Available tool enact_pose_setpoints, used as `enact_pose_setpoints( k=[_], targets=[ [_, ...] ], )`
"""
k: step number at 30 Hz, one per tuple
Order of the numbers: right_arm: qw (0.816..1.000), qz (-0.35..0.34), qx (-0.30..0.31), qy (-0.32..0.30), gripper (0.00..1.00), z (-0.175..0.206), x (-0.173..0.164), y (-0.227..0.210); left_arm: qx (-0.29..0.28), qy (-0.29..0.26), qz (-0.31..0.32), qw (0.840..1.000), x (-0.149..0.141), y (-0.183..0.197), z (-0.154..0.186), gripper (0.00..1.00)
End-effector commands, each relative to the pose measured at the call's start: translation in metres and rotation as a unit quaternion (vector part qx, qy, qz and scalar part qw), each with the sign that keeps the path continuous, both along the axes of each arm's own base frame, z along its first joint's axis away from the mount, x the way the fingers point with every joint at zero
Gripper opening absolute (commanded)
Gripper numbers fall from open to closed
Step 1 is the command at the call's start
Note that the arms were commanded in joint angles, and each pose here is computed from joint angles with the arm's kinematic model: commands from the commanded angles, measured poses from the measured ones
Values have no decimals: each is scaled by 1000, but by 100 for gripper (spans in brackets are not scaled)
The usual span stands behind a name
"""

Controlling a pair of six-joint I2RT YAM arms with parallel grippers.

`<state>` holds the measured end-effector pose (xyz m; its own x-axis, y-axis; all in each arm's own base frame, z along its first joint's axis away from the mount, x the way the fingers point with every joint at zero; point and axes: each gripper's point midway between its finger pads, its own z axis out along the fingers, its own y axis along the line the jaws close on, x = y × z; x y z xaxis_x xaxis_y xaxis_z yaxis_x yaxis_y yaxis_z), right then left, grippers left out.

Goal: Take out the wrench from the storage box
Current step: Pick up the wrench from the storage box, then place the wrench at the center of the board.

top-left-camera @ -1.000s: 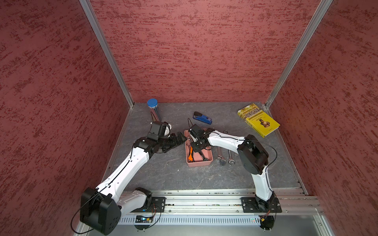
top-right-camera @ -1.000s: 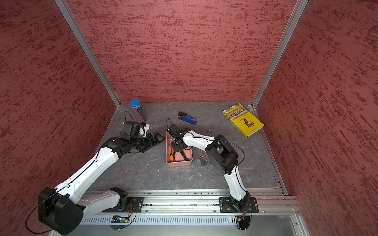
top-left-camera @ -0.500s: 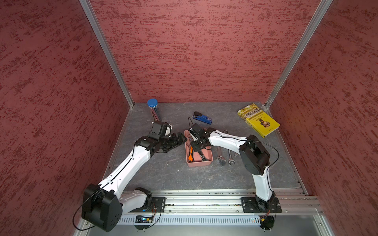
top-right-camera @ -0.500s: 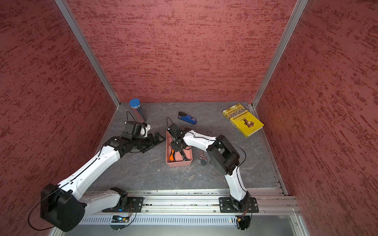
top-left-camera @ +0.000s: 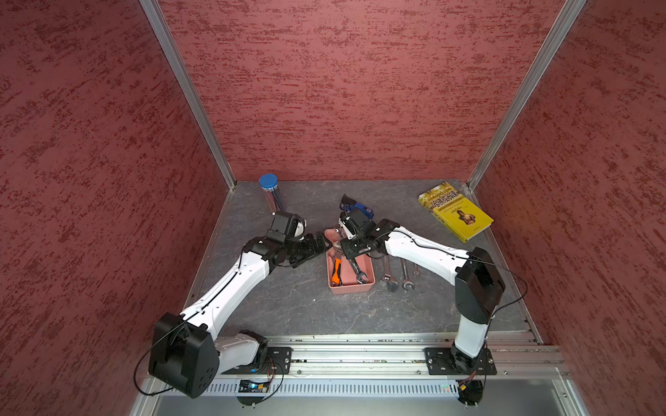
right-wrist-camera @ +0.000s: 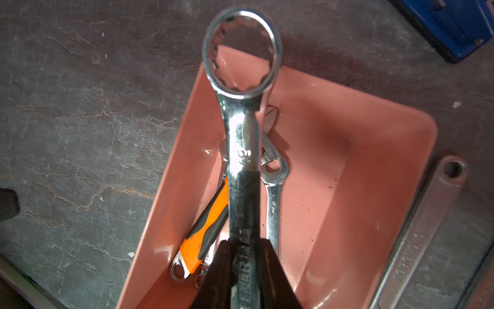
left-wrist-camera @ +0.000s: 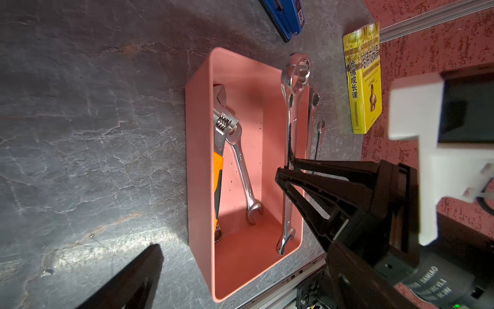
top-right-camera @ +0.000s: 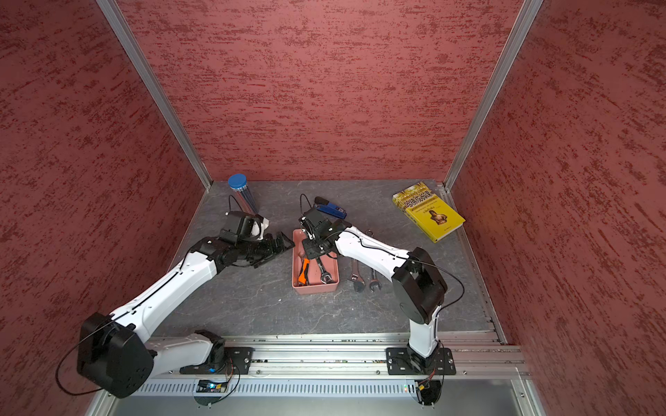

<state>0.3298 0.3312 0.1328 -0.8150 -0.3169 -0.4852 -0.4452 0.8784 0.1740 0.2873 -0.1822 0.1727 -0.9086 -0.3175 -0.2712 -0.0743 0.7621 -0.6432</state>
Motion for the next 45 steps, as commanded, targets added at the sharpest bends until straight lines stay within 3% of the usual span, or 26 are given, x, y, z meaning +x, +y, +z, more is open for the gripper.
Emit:
enact_pose_setpoints(
  k=[1, 10, 20, 25, 36, 45],
  targets=[
    [999, -33, 3, -24, 0, 25, 9, -20, -16, -27, -4, 1000, 9, -9, 18, 100],
    [995, -93, -6, -34, 0, 59, 13, -92, -21, -29, -24, 999, 10, -34, 20, 100],
    [982, -178, -69, 6, 0, 21, 13, -218, -22, -30, -56, 998, 14, -71, 22, 100],
    [971, -223, -78, 29, 0, -12, 14, -260, -17, -23, -69, 997, 13, -87, 15, 100],
    [954, -276, -85, 78, 0, -73, 38, -301, -3, -15, -88, 996, 13, -108, 6, 100],
    [944, -294, -101, 110, 0, -110, 34, -319, 8, -10, -92, 996, 12, -103, 2, 100]
  ],
)
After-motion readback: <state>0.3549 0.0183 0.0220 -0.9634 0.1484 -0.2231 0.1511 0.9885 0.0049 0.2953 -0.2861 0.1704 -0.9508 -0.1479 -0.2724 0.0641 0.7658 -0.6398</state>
